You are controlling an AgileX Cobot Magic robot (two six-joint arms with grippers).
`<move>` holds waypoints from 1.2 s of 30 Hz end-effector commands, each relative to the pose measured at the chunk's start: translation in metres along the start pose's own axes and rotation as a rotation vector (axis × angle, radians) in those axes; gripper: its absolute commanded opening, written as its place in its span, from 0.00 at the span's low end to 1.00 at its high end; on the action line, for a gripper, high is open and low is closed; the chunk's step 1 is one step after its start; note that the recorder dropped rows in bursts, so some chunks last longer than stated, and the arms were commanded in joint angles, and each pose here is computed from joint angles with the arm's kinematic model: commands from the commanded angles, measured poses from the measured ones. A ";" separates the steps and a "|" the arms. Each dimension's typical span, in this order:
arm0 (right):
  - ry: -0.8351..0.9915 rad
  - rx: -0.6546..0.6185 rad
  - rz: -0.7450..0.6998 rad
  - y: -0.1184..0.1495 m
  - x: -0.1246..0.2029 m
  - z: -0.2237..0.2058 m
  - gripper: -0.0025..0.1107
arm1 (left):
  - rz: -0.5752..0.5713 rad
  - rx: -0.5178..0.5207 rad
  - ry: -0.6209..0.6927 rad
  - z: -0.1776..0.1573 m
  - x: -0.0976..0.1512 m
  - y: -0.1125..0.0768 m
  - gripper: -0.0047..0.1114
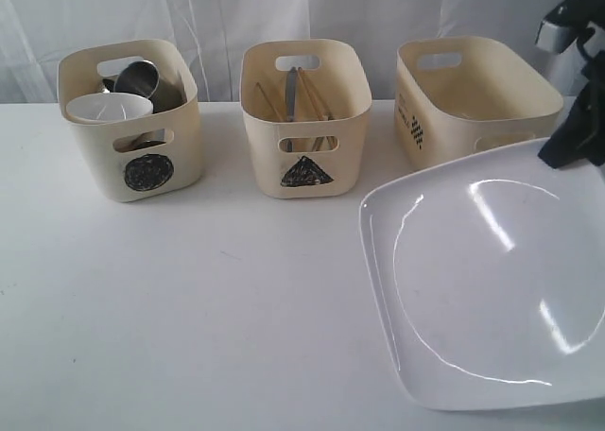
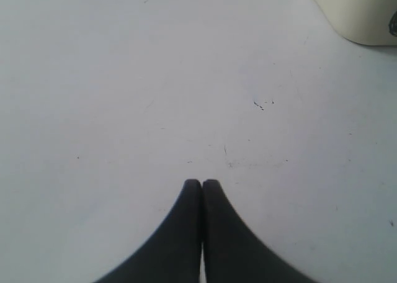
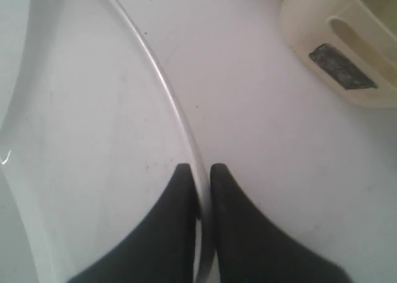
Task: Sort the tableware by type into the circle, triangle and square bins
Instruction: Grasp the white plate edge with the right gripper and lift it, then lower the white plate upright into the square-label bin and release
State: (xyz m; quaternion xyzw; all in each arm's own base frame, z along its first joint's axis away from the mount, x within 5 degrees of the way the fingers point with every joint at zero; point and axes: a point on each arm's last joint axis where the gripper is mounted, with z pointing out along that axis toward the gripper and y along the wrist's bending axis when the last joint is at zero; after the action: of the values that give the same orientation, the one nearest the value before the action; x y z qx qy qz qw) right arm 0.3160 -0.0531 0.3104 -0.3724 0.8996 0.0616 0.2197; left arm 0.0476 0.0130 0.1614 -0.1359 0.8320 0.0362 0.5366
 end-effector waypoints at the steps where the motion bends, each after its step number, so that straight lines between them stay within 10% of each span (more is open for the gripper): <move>1: -0.022 0.061 -0.031 0.007 -0.003 -0.019 0.02 | -0.003 0.000 0.003 0.000 0.001 0.000 0.04; 18: -0.120 0.216 -0.104 0.043 -0.011 -0.089 0.02 | -0.003 0.000 0.003 0.000 0.001 0.000 0.04; 36: -0.299 0.476 -0.061 0.021 -0.048 -0.147 0.02 | -0.003 0.000 0.003 0.000 0.001 0.000 0.04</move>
State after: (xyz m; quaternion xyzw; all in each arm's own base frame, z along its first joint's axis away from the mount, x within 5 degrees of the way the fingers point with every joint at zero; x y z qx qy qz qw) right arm 0.2728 -0.0459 0.4517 -0.3390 0.8447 -0.0942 0.4032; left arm 0.0476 0.0130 0.1614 -0.1359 0.8320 0.0362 0.5366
